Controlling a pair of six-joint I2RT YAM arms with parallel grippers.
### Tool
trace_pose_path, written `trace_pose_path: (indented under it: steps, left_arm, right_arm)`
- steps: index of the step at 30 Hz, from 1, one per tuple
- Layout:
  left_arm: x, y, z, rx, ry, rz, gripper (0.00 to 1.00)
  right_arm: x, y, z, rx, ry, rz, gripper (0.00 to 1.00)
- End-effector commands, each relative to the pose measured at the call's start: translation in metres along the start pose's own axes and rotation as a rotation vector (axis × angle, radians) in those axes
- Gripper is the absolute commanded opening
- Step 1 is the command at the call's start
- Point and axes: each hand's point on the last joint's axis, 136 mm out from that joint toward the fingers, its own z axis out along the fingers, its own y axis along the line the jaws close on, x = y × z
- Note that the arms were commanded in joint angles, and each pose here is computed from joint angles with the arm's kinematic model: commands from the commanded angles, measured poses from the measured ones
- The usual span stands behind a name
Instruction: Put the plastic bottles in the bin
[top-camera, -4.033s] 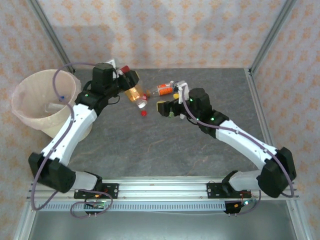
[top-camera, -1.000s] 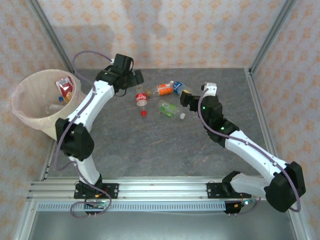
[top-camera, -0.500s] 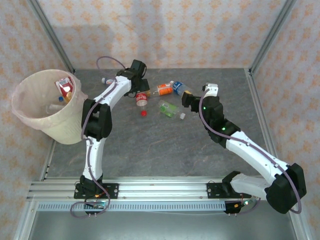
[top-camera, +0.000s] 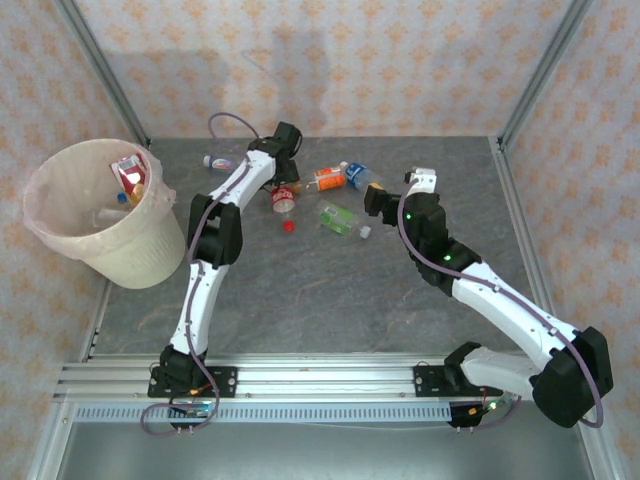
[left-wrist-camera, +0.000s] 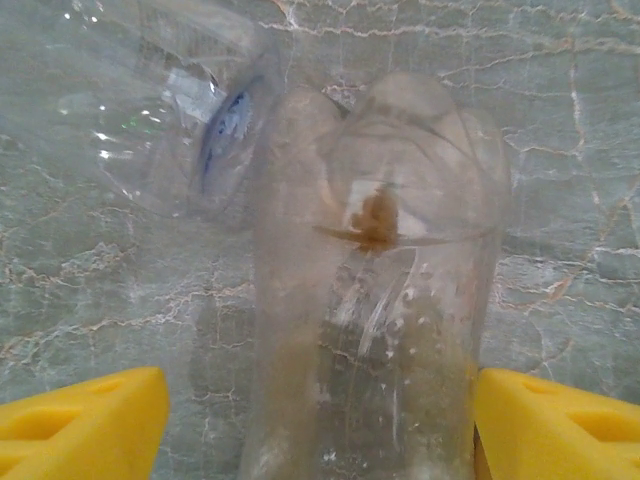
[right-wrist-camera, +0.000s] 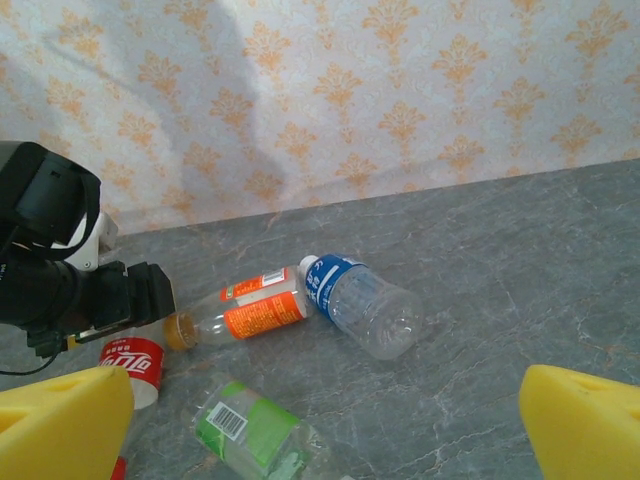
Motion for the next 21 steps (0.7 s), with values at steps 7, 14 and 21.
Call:
trace_pose_path:
  steps: [7, 14, 21]
  left_arm:
    - [0.000, 0.003, 0.004, -0.009, 0.020, 0.002, 0.72]
    - [-0.012, 0.003, -0.024, 0.023, -0.028, 0.026, 0.61]
    - [0.005, 0.006, -0.010, 0.020, 0.028, 0.030, 0.71]
  right_arm:
    - [-0.010, -0.007, -0.005, 0.031, -0.020, -0.009, 0.99]
    - [-0.011, -0.007, -0.006, 0.031, -0.021, -0.009, 0.99]
    - [-0.010, -0.006, -0.006, 0.024, -0.018, -0.005, 0.99]
